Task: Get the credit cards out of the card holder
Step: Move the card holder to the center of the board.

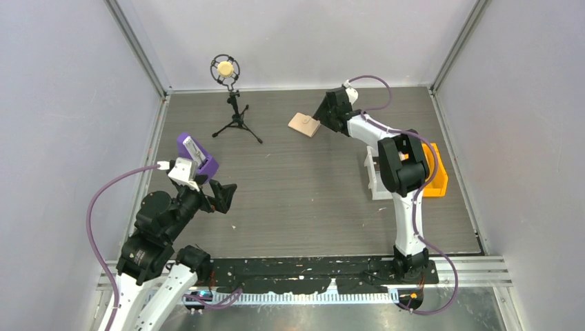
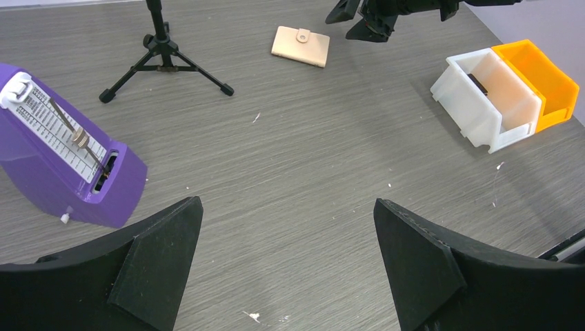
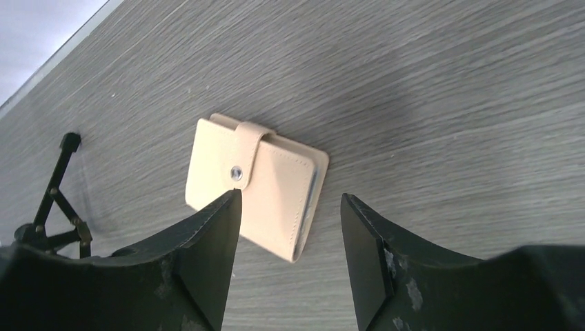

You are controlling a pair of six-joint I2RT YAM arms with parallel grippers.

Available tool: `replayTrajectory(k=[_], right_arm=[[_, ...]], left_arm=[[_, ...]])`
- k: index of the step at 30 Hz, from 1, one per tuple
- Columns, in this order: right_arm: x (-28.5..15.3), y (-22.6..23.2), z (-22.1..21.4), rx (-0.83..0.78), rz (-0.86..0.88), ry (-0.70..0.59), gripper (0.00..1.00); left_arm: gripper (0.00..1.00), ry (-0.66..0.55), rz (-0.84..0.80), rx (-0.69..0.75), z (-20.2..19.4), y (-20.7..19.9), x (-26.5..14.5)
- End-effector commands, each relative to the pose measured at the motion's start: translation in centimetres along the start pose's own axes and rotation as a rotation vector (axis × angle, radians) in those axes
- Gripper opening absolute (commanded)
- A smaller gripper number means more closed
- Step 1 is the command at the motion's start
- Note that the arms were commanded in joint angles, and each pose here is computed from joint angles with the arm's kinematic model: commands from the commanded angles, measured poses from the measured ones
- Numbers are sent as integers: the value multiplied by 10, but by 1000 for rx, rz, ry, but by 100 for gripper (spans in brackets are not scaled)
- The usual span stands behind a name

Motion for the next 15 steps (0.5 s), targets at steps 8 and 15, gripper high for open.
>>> replayTrajectory(k=[8,15], right_arm=[[37,13,2,50,89,57,61],[41,13,-1,33,92,71,44]], left_arm=[[99,-31,-3,12,10,-1,1],[99,-30,0,14,9,0,1]])
Point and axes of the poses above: each gripper's point midway between its finger pads, its own x axis out along the fingers, its own y axis along the line the jaws close on, z = x × y, the point moved 2 cm from there along -x, back along the fingers, and after that the axes turned 1 degree about x, right-handed, at the moved point
